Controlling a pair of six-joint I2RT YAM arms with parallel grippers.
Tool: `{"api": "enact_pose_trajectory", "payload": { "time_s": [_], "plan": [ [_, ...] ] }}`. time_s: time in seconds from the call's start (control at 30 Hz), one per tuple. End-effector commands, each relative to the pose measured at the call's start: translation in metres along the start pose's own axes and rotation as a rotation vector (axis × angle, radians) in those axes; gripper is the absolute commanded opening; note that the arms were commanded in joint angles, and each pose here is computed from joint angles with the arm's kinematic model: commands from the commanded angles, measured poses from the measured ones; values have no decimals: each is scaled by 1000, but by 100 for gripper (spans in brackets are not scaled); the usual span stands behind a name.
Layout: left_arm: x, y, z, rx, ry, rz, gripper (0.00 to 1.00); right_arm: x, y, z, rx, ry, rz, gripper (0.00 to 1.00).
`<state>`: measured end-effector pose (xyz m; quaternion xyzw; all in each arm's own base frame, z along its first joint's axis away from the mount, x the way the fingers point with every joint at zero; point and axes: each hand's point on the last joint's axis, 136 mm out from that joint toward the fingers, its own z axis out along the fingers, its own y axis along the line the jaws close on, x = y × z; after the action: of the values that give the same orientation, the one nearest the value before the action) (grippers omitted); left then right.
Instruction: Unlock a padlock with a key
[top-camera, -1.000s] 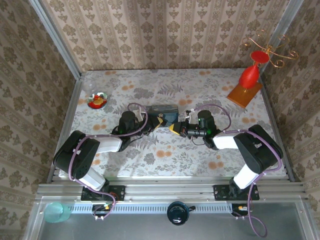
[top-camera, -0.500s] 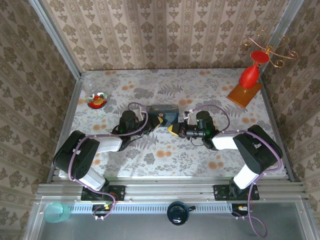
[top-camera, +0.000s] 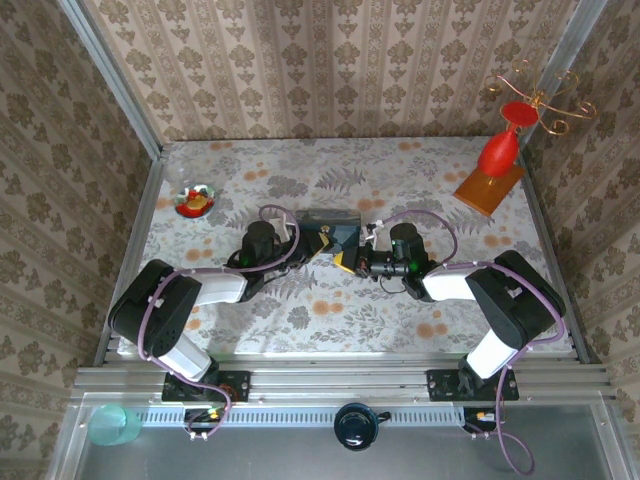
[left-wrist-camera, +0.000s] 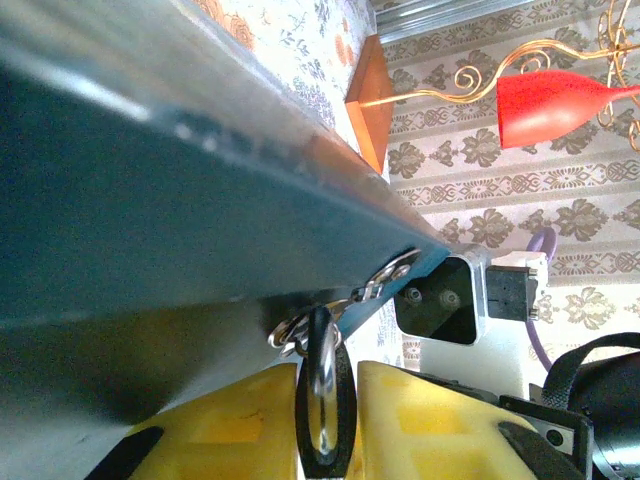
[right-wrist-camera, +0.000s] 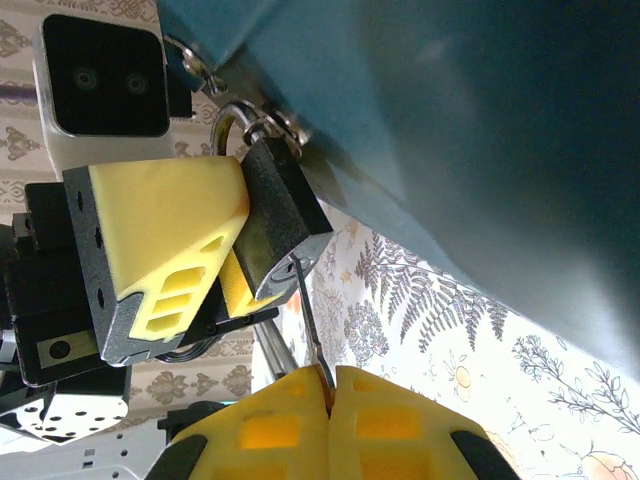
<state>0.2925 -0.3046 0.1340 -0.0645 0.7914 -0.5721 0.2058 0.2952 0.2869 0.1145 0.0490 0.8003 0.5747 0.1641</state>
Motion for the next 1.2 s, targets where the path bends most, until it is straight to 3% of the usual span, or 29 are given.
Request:
{"api": "enact_pose_trajectory", "payload": {
  "time_s": [0.0,0.37,0.6,1.17],
  "plan": [
    [12,-36,7,121,67,81,22,-4,13,1,-23,-24,-49,0],
    [12,-39,8,130,58,79,11,-11,6,-5,1,-76,-11,0],
    [13,-41,7,170,29,77,4,-27,11,-15,-83,-145,95,0],
    [12,-44,8,216,-18,77,0,-35,2,-22,-75,-207,165,0]
  ]
}}
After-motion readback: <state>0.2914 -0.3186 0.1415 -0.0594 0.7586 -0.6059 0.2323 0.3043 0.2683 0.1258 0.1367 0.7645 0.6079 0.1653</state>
